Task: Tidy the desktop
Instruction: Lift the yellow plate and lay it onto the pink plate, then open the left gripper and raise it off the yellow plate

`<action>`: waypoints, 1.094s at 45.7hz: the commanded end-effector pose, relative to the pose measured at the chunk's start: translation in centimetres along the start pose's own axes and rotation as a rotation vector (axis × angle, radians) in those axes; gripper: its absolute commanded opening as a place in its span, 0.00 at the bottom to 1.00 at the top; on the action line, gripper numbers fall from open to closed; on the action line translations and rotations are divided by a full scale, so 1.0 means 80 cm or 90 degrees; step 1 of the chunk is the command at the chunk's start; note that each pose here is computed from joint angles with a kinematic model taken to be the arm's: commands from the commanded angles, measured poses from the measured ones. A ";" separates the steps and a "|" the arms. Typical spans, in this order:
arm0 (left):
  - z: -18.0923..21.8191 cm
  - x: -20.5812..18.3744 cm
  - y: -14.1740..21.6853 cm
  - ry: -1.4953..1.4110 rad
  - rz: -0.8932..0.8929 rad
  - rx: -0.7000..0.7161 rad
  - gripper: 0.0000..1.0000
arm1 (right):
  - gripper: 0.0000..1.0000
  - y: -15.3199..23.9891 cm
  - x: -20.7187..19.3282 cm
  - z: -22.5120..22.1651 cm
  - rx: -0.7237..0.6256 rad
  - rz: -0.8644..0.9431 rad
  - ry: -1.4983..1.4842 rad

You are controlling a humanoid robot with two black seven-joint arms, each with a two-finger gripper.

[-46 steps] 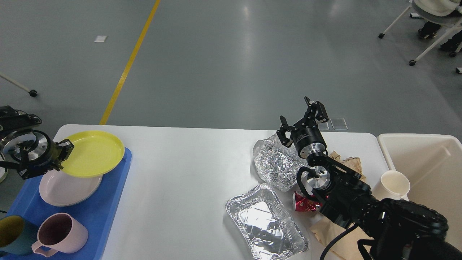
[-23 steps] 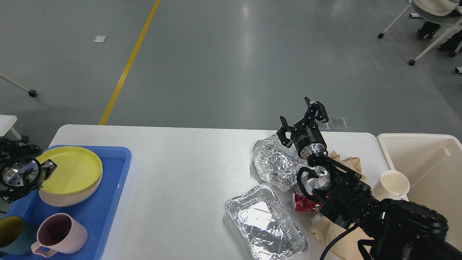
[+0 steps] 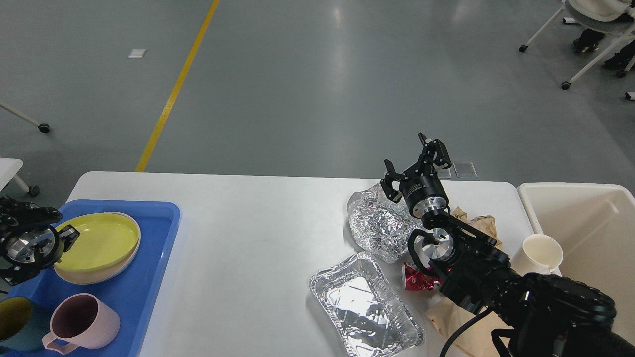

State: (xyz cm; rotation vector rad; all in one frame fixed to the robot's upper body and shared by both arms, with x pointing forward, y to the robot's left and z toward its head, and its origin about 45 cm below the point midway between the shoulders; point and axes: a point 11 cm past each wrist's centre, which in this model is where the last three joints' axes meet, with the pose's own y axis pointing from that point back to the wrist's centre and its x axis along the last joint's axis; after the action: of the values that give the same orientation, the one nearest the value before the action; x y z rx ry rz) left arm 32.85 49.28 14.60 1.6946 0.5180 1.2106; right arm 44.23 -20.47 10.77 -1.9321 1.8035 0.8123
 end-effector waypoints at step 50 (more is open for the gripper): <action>0.094 -0.013 0.049 0.166 -0.120 -0.203 0.96 | 1.00 0.000 0.001 0.000 0.000 0.001 0.000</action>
State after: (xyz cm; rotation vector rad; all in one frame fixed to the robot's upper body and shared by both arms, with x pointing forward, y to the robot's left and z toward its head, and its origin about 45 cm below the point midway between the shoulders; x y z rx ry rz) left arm 38.11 43.05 16.64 1.2507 0.5931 1.2820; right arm 44.24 -20.53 10.77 -1.9316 1.8052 0.8111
